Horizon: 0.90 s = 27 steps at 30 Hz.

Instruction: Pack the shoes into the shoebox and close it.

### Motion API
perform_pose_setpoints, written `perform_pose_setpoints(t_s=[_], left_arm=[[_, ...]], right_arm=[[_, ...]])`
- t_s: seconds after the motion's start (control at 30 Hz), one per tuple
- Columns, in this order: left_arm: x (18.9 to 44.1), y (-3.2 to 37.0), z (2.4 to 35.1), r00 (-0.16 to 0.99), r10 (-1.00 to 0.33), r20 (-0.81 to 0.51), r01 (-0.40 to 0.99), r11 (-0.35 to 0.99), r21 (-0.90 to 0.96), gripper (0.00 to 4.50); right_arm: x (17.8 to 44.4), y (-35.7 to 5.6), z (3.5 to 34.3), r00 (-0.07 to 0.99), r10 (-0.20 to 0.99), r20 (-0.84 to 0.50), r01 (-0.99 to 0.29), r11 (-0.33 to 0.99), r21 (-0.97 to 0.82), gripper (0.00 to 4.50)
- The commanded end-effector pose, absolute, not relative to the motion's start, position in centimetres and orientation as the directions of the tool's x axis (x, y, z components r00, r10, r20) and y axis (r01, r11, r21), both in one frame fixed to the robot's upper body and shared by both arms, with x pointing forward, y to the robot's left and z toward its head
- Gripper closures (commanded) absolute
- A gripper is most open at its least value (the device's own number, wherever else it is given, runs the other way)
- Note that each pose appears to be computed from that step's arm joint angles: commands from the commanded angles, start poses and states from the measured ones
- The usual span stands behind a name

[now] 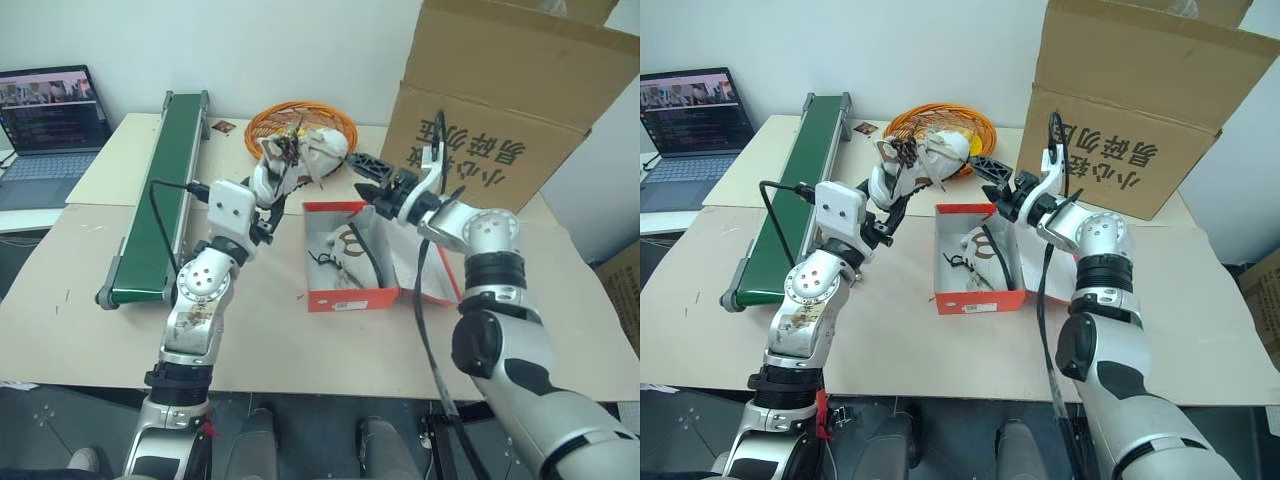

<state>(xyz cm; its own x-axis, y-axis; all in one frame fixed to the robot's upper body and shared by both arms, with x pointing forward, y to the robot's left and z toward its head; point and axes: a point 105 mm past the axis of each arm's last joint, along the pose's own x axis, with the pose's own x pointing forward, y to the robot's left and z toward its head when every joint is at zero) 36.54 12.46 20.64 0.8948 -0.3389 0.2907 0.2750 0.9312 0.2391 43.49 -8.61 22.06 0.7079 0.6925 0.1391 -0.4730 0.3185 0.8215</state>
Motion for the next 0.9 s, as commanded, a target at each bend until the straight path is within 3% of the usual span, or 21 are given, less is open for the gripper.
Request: perform_pose_setpoints(t_s=[0.03,0.33,0.53,0.9], left_arm=[[35.7,11.6,21.7,0.869,-0.366,0.333,0.293,0.923,0.251,2.17],[35.9,11.8,22.1,0.874,-0.349,0.338,0.285,0.932,0.225,2.17],[35.8,12.7,21.6,0.885,-0.335,0.322,0.272,0.935,0.226,2.17],[35.3,11.5,21.1,0.88,-0.358,0.312,0.304,0.929,0.21,2.17]], right_arm=[[43.7,-7.1,25.9,0.69,0.684,0.237,-0.557,0.293,0.777,0.0],[42.6,-3.0,27.8,0.625,0.733,0.269,-0.606,0.238,0.759,0.0],[42.9,-4.7,28.2,0.647,0.699,0.304,-0.579,0.191,0.793,0.0],[43.3,-5.1,28.1,0.665,0.697,0.267,-0.575,0.251,0.779,0.0]])
